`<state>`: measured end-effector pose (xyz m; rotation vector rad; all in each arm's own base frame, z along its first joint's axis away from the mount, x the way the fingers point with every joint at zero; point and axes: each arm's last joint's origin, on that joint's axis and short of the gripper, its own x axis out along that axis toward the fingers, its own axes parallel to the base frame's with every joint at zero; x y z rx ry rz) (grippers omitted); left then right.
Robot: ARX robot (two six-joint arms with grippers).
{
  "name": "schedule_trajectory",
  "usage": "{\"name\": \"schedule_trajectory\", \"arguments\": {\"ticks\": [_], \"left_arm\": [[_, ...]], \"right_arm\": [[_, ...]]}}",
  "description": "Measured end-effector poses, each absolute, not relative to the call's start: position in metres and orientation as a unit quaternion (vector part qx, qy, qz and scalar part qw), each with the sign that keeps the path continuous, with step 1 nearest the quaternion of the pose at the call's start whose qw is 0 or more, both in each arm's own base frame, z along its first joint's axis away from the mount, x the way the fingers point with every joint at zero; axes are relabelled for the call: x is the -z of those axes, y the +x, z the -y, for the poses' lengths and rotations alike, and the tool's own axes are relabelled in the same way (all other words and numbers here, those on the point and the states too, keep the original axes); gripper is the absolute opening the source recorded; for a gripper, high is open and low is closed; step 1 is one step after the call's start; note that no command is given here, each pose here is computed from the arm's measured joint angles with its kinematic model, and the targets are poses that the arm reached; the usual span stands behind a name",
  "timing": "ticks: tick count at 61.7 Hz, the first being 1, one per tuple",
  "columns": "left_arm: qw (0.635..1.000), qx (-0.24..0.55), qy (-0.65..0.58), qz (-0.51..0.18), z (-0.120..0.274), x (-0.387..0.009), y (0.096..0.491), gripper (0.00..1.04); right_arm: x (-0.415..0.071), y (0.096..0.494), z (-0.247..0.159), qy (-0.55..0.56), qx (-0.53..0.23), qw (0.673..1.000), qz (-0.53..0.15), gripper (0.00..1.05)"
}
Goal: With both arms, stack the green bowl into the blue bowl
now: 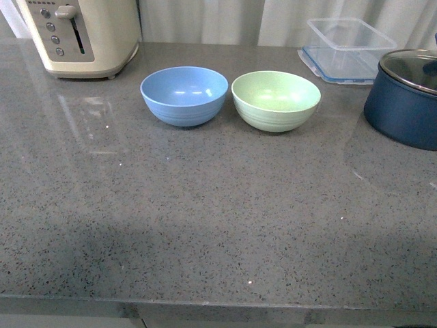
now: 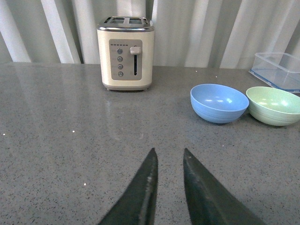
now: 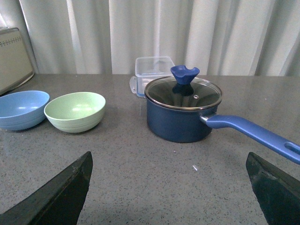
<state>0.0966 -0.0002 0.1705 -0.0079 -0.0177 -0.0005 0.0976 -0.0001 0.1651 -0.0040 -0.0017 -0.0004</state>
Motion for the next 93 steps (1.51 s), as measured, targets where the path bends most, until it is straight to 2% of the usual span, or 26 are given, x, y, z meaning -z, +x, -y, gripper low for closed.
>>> {"name": "schedule_trajectory", "arguments": {"ticks": [7, 9, 11, 12, 15, 17, 21, 26, 39, 53, 74, 93], "left_arm": [[1.000, 0.000, -0.004, 0.009, 0.000, -0.170, 0.097, 0.45], [1.000, 0.000, -0.004, 0.009, 0.000, -0.170, 0.097, 0.52], [1.000, 0.000, -0.004, 0.009, 0.000, -0.170, 0.097, 0.58], [1.000, 0.000, -0.004, 0.009, 0.000, -0.170, 0.097, 0.59], [1.000, 0.000, -0.004, 0.009, 0.000, -0.170, 0.097, 0.70], [1.000, 0.001, -0.004, 0.009, 0.000, -0.171, 0.097, 0.76], [1.000, 0.001, -0.004, 0.009, 0.000, -0.170, 0.097, 0.86], [1.000, 0.001, -0.004, 0.009, 0.000, -0.171, 0.097, 1.00], [1.000, 0.000, -0.003, 0.009, 0.000, -0.171, 0.097, 0.98], [1.000, 0.000, -0.003, 0.009, 0.000, -0.171, 0.097, 0.98], [1.000, 0.000, -0.003, 0.009, 0.000, -0.171, 0.097, 0.98], [1.000, 0.000, -0.003, 0.009, 0.000, -0.171, 0.097, 0.98]], "right_arm": [[-0.165, 0.098, 0.000, -0.002, 0.001, 1.000, 0.000, 0.95], [-0.164, 0.098, 0.000, 0.004, 0.013, 0.999, -0.038, 0.95], [-0.169, 0.099, -0.001, 0.012, 0.036, 0.989, -0.144, 0.95], [-0.170, 0.099, -0.002, 0.009, 0.041, 0.984, -0.176, 0.95], [-0.179, 0.109, -0.006, 0.003, 0.044, 0.945, -0.325, 0.95], [-0.183, 0.117, -0.009, 0.004, 0.039, 0.928, -0.371, 0.95], [-0.195, 0.143, -0.016, 0.008, 0.029, 0.911, -0.412, 0.95], [-0.212, 0.183, -0.026, 0.009, 0.019, 0.905, -0.425, 0.95], [-0.236, 0.264, -0.053, 0.001, -0.009, 0.901, -0.434, 0.95], [-0.249, 0.330, -0.078, -0.009, -0.033, 0.905, -0.424, 0.95], [-0.231, 0.398, -0.104, -0.022, -0.052, 0.901, -0.430, 0.95], [-0.216, 0.436, -0.116, -0.038, -0.075, 0.897, -0.434, 0.95]]}}
